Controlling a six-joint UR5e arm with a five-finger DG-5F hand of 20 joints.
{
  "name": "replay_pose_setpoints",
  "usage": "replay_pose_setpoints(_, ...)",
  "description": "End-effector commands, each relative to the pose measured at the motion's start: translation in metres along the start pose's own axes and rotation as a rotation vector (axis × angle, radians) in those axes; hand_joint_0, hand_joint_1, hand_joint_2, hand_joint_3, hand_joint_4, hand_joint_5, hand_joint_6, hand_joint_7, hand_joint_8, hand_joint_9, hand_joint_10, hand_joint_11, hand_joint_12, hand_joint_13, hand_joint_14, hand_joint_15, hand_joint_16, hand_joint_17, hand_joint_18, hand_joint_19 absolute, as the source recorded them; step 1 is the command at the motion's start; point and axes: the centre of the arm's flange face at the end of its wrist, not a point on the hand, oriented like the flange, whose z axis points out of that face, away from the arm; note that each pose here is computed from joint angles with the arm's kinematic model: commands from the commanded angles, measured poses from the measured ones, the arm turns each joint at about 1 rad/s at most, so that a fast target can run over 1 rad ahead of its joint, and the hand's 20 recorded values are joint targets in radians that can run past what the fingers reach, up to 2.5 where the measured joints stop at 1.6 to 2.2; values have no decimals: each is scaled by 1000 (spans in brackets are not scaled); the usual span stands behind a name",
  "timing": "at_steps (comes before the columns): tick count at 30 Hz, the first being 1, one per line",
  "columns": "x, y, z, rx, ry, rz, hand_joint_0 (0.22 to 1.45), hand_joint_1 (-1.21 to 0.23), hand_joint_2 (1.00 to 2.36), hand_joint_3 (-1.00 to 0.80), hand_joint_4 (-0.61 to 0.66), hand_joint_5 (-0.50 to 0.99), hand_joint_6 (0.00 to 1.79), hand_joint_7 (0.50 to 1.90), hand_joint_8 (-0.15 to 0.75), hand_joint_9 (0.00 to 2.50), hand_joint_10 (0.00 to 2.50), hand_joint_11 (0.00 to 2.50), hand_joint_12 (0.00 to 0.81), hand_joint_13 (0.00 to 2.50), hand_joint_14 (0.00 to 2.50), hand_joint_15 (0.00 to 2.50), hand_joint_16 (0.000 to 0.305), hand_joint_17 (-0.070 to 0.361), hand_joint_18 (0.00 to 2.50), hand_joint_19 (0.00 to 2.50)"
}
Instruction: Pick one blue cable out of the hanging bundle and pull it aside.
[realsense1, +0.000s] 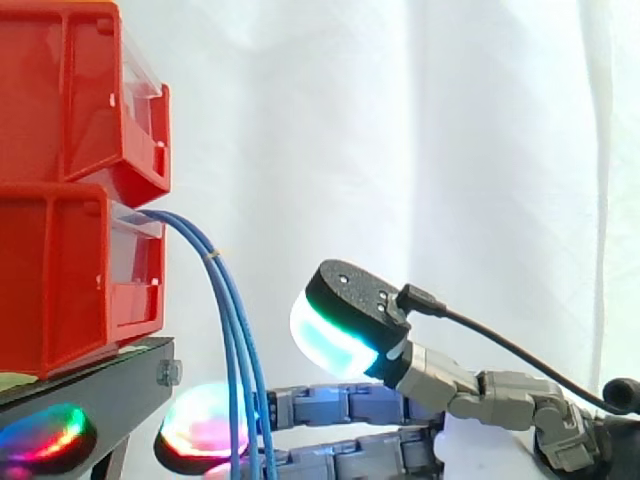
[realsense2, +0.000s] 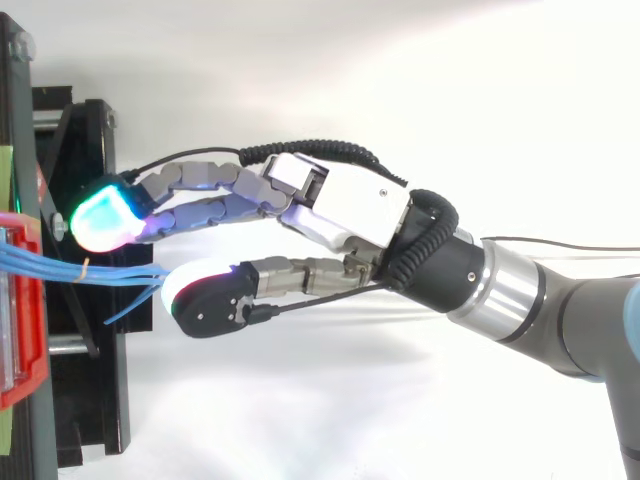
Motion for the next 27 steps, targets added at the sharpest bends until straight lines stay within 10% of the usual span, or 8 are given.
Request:
replay_pose_setpoints(1,1,1,2,-16,8,6,518,-543,1000,-500,218,-198,501,659,242,642,3,100,268,606,10,250,47,106,447,299)
replay_pose_setpoints(27,19,17,9,-24,55,44,526,-547,1000,-500,236,-172,502,719,247,716,6,170,259,654,11,274,47,105,479,303)
